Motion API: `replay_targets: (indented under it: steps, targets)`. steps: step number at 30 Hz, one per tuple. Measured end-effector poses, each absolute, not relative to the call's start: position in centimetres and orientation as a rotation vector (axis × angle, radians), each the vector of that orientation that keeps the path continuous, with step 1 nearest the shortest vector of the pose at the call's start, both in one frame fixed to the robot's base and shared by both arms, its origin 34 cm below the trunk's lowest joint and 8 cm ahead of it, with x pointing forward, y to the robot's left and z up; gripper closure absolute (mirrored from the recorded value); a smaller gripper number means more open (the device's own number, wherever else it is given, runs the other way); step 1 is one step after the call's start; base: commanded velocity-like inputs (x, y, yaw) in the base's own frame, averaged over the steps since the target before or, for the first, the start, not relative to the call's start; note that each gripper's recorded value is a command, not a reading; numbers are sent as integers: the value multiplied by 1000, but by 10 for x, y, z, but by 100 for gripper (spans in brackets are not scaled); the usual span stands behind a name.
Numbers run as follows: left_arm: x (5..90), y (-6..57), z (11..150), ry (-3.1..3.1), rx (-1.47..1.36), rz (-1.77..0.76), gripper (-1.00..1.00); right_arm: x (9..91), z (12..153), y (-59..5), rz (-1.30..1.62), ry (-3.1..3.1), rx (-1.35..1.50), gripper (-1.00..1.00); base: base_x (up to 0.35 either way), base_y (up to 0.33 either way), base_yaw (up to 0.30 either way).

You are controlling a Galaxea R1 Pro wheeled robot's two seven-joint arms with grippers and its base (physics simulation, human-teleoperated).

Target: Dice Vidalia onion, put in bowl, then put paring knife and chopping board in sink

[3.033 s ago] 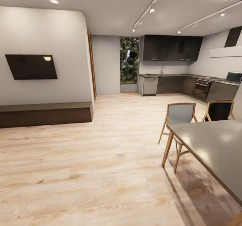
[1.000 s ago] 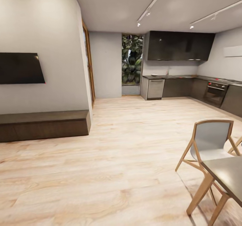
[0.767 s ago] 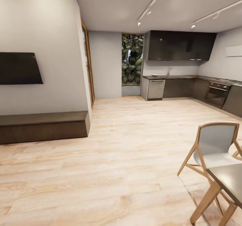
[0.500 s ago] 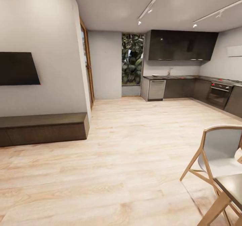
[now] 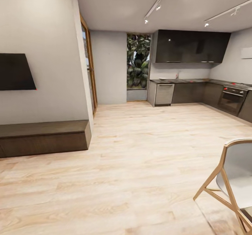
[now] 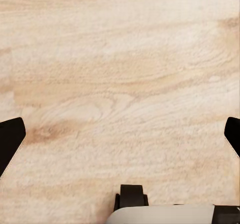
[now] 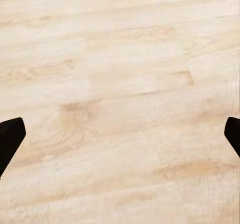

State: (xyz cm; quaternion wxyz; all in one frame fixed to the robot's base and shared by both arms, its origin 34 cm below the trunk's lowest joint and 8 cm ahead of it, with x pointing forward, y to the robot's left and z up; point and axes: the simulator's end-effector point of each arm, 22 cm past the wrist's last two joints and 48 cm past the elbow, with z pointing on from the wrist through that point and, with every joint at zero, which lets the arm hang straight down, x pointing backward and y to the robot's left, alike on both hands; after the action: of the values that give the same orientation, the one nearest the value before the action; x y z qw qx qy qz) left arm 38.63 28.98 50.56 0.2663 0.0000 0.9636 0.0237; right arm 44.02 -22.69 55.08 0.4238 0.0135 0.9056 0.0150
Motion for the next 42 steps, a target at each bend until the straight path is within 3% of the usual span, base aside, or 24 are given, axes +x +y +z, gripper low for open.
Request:
replay_targets:
  steps: [42]
  targets:
    - [386, 290, 506, 2602, 2, 65, -100, 440, 551, -227, 37, 2266, 33, -100, 344, 0, 0]
